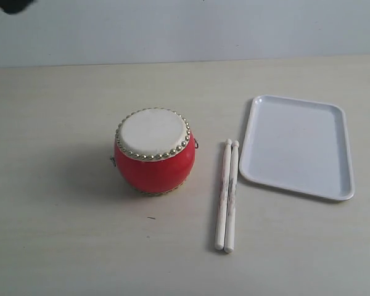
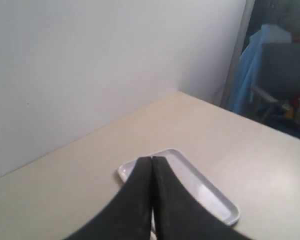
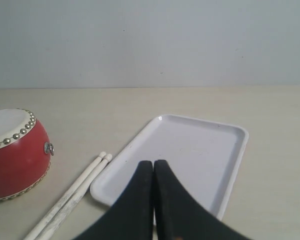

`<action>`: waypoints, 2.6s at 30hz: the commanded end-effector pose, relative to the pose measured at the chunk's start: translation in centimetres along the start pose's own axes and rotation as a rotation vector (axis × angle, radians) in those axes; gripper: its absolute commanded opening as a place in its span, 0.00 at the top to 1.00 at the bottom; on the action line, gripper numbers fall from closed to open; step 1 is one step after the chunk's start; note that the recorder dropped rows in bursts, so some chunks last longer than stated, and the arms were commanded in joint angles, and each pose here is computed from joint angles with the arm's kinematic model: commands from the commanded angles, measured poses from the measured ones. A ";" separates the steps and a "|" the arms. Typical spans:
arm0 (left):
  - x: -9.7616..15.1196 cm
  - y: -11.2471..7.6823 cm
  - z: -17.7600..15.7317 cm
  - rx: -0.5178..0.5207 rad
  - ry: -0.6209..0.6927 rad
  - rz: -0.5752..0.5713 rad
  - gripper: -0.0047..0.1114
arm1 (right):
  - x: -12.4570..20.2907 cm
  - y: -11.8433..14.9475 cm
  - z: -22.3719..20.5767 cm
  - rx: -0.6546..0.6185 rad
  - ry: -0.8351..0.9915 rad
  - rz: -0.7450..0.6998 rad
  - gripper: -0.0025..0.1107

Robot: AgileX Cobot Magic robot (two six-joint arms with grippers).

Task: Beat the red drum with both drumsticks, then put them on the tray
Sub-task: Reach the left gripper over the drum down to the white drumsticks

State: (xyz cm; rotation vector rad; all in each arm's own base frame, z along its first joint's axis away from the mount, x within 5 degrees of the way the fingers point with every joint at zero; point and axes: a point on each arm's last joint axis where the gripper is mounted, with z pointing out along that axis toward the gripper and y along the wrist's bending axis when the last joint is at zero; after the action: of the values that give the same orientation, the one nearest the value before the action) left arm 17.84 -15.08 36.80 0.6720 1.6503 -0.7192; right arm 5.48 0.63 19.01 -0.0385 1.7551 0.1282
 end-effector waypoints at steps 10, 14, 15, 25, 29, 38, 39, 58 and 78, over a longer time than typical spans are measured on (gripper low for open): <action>7.8 -7.1 10.0 -0.319 0.468 0.306 0.96 | 0.1 -0.1 0.0 0.008 -0.005 0.001 0.98; 4.6 -8.0 10.7 -0.223 0.555 0.200 0.96 | 0.1 -0.1 0.0 0.008 -0.005 0.001 0.98; 3.5 -8.1 10.8 -0.206 0.539 0.188 0.96 | 0.1 -0.1 0.0 0.008 -0.005 0.001 0.98; 4.8 -3.1 13.9 -0.149 0.786 -0.188 0.96 | 0.1 -0.1 0.0 0.008 -0.005 0.001 0.98; 8.4 -2.7 16.3 -0.167 0.876 -0.188 0.96 | 0.1 -0.1 0.0 0.008 -0.005 0.001 0.98; 14.5 -2.0 20.1 -0.187 0.953 -0.190 0.96 | 0.1 -0.1 0.0 0.008 -0.005 0.001 0.98; 14.7 -2.0 20.2 -0.186 0.949 -0.192 0.96 | 0.1 -0.1 0.0 0.008 -0.005 0.001 0.98; 20.1 -3.9 22.5 -0.150 0.997 -0.220 0.96 | 0.1 0.0 0.0 0.007 -0.005 0.004 0.98; 20.1 -0.9 23.2 -0.194 0.923 -0.135 0.96 | 0.1 0.0 0.0 0.008 -0.005 0.002 0.98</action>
State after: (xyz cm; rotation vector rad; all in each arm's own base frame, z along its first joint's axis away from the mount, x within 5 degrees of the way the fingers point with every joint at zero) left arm 27.91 -32.92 14.65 0.8538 2.5357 -0.3467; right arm 5.48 0.64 19.01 -0.0361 1.7552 0.1316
